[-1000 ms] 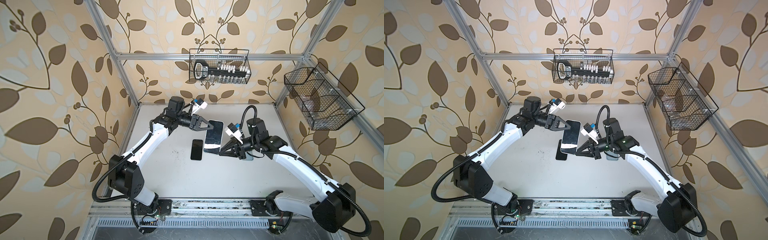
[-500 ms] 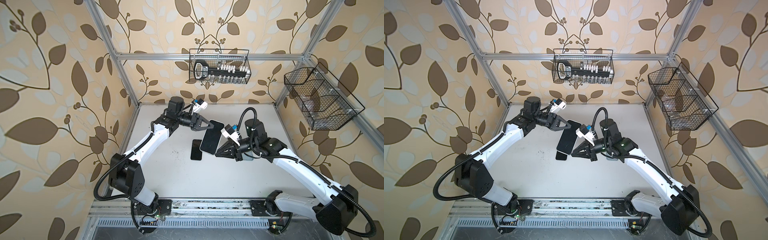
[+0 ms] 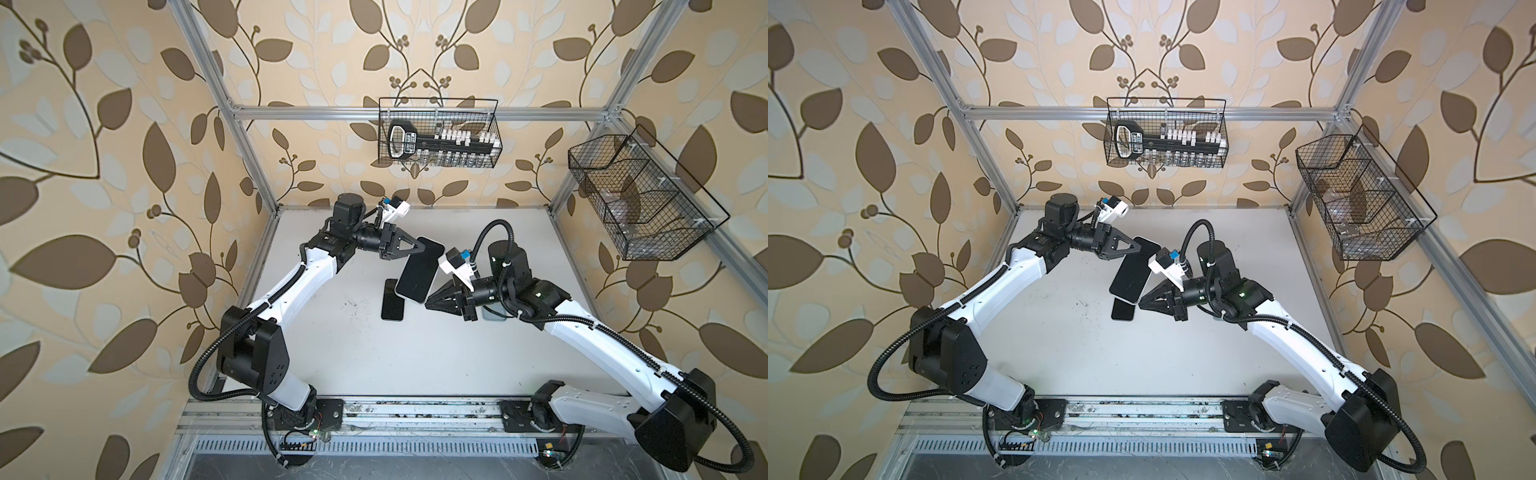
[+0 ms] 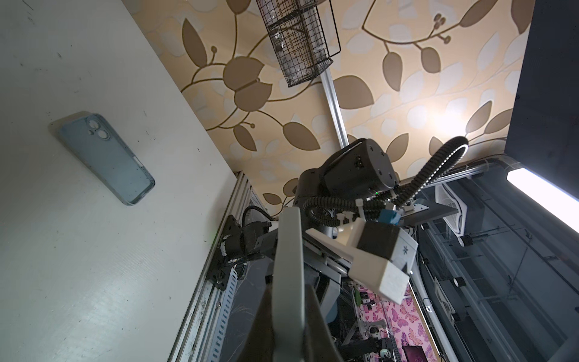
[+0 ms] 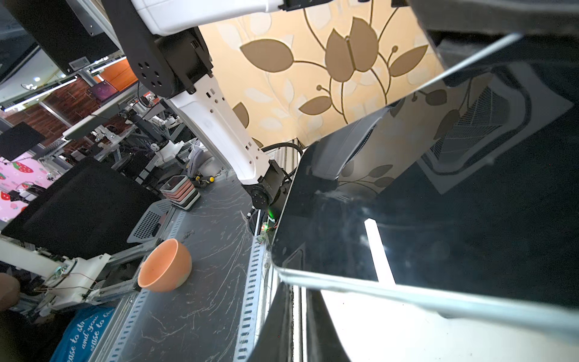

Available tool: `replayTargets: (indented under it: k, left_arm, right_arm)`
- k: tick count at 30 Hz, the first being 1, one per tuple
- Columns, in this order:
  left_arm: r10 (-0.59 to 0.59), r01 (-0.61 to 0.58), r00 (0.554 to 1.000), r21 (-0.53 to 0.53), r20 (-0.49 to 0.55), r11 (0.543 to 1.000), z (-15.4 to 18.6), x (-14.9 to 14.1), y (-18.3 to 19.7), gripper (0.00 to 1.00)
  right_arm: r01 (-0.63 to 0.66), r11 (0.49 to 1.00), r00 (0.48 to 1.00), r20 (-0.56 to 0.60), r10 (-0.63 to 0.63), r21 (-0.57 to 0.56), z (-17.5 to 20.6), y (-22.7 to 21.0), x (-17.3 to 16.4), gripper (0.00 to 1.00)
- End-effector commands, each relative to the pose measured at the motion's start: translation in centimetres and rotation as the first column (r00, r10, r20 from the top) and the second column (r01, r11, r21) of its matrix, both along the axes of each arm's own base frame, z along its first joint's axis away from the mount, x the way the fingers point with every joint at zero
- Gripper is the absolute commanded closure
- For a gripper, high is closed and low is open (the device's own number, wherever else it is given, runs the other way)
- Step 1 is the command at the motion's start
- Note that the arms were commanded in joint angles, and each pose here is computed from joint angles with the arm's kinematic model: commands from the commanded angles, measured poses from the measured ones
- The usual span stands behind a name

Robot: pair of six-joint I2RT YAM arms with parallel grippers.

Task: Take the phone out of the phone case
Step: Remove the phone case from the phone.

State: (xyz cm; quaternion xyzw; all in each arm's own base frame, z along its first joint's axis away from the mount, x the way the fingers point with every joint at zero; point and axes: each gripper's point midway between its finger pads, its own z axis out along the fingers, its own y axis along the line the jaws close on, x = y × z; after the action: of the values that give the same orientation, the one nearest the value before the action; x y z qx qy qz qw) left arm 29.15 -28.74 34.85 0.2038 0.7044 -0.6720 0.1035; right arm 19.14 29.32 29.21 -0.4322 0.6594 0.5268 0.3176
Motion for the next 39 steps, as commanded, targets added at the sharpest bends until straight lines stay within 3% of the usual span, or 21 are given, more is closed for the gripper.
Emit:
replayTargets:
  k: [1, 11, 18, 23, 27, 30, 33, 39]
  left_arm:
    - [0.085, -0.084, 0.988, -0.013, 0.128, 0.996, 0.8, 1.6, -0.1, 1.00]
    - [0.125, -0.124, 0.978, -0.019, 0.167, 0.992, 2.4, 2.2, 0.0, 1.00]
    - [0.257, -0.258, 0.948, -0.023, 0.189, 0.966, 4.1, 3.6, 1.2, 1.00]
    - [0.364, -0.368, 0.908, -0.018, 0.206, 0.929, 5.1, 4.6, 2.4, 1.00]
    - [0.470, -0.474, 0.853, -0.039, 0.228, 0.880, 6.8, 4.3, 3.9, 1.00]
    - [0.575, -0.578, 0.793, -0.050, 0.200, 0.815, 6.9, 4.9, 5.3, 1.00]
    - [0.655, -0.650, 0.742, -0.083, 0.144, 0.755, 6.8, 5.3, 6.4, 1.00]
    - [0.721, -0.718, 0.692, -0.148, -0.037, 0.680, 6.1, 5.5, 7.6, 1.00]
  right_arm:
    - [-0.042, 0.996, 0.995, 0.092, 0.034, 0.084, 2.5, 0.0, -0.6, 0.81]
    - [-0.013, 0.994, 1.000, -0.020, 0.016, 0.113, 0.4, -2.0, -0.3, 0.54]
    - [0.060, 0.986, 0.996, -0.070, -0.050, 0.153, -0.2, -3.8, 0.3, 0.39]
    - [0.149, 0.976, 0.985, -0.111, -0.132, 0.161, -0.6, -4.4, 1.5, 0.13]
    - [0.236, 0.953, 0.965, -0.159, -0.208, 0.188, -0.7, -4.6, 2.9, 0.13]
    - [0.317, 0.921, 0.940, -0.203, -0.273, 0.227, -0.5, -4.8, 4.0, 0.14]
    - [0.409, 0.874, 0.900, -0.274, -0.338, 0.264, -0.5, -4.9, 5.4, 0.16]
    - [0.473, 0.819, 0.870, -0.316, -0.378, 0.324, 0.9, -3.8, 6.6, 0.20]
